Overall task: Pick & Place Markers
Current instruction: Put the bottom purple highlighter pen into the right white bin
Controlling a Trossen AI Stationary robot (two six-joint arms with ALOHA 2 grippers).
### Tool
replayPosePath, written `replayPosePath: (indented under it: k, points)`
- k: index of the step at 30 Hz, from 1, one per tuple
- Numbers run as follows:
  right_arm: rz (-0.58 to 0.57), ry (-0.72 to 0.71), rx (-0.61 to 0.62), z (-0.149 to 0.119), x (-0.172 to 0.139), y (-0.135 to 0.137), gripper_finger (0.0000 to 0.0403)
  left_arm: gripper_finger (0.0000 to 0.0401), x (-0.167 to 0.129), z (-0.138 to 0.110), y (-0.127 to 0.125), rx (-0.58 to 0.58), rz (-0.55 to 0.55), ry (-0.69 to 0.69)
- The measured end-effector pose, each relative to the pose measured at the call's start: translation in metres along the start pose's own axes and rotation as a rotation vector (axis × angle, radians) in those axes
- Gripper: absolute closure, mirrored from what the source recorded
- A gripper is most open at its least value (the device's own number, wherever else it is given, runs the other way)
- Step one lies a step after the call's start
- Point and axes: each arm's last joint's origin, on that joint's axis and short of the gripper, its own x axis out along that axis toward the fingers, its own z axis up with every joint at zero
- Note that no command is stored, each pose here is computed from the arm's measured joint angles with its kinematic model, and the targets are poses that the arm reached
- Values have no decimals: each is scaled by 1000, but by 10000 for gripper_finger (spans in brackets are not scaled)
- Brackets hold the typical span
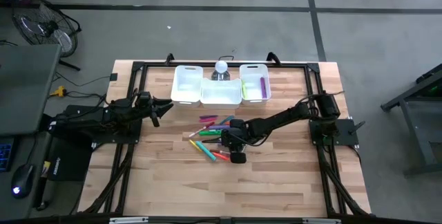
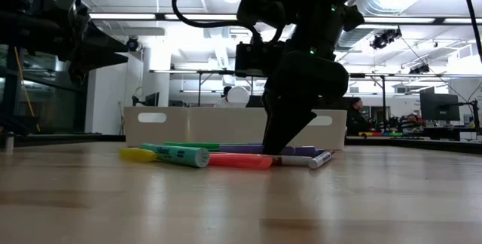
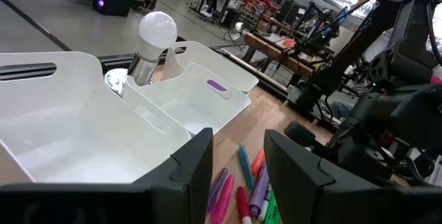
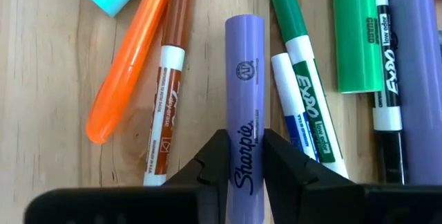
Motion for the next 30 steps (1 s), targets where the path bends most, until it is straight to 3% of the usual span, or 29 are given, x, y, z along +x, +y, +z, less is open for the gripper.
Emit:
replayPosePath:
  k: [17,25,30]
  points:
    - [27,-93,132,16,-39,3,347,272,0,0,0,0,0,0]
    - [43,-171,253,21,-71,5,347,272,0,0,0,0,-1,1]
    - [46,-157,406,18,-83,5,348,272,0,0,0,0,-1,1]
